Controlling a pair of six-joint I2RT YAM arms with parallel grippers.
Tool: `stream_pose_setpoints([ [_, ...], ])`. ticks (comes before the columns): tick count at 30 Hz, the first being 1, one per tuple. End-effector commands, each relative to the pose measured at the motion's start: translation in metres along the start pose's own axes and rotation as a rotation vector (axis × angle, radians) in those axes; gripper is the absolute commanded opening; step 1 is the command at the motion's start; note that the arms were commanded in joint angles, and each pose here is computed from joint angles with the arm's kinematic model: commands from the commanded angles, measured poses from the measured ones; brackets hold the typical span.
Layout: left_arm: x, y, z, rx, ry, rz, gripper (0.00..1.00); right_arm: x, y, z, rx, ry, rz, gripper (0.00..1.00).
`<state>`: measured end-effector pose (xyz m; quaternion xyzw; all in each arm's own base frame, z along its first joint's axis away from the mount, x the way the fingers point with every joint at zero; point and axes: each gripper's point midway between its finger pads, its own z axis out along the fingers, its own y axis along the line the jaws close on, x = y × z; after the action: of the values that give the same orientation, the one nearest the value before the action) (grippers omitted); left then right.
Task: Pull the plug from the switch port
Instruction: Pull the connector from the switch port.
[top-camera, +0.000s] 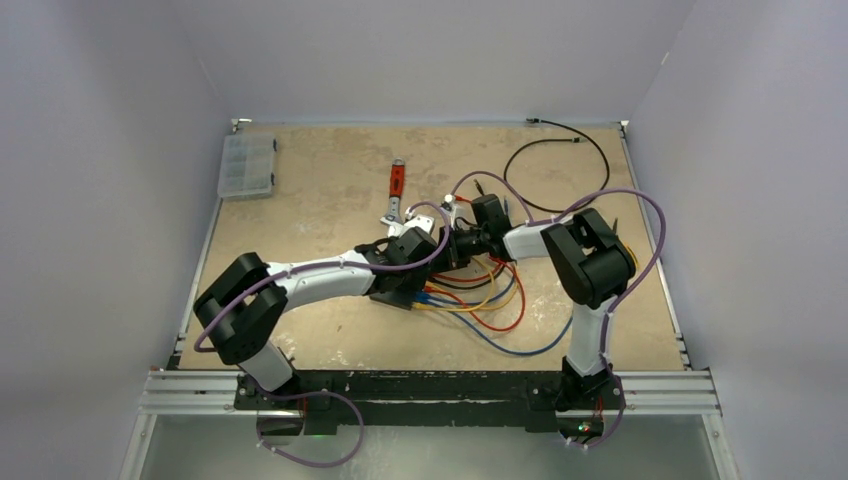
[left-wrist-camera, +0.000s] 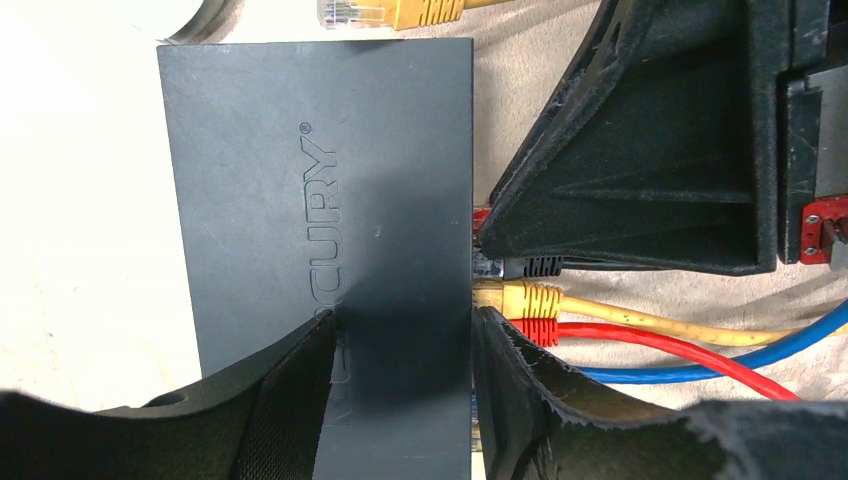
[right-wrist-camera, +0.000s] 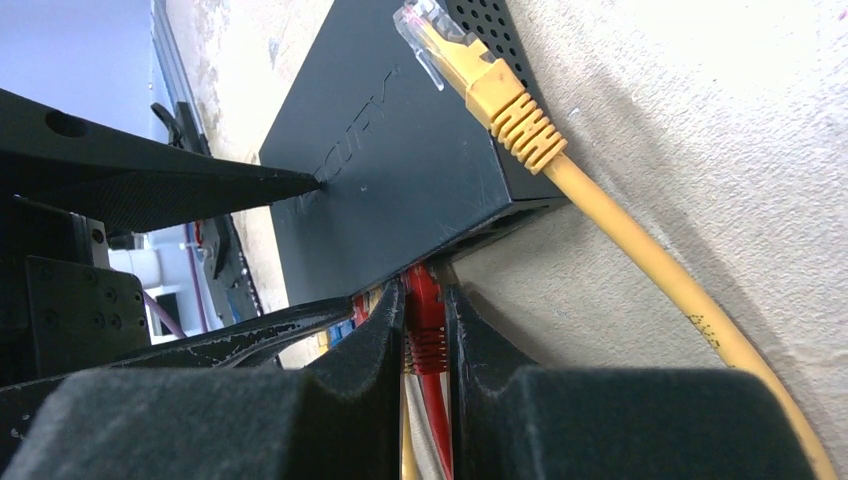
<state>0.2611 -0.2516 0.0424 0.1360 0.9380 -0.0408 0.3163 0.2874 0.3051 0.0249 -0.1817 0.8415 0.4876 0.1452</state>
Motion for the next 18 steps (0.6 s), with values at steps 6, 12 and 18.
stream_pose_setpoints([
  [6, 0.037, 0.064, 0.005, -0.24, 0.136, 0.082, 0.51, 0.007, -0.016, -0.023, 0.079, 0.011, -0.009, 0.0],
  [12, 0.042, 0.072, 0.006, -0.269, 0.152, 0.074, 0.54, 0.009, -0.015, -0.03, 0.088, 0.015, -0.026, 0.0],
  [18, 0.045, 0.076, 0.008, -0.273, 0.163, 0.051, 0.54, 0.008, -0.008, -0.037, 0.089, 0.009, -0.056, 0.0],
])
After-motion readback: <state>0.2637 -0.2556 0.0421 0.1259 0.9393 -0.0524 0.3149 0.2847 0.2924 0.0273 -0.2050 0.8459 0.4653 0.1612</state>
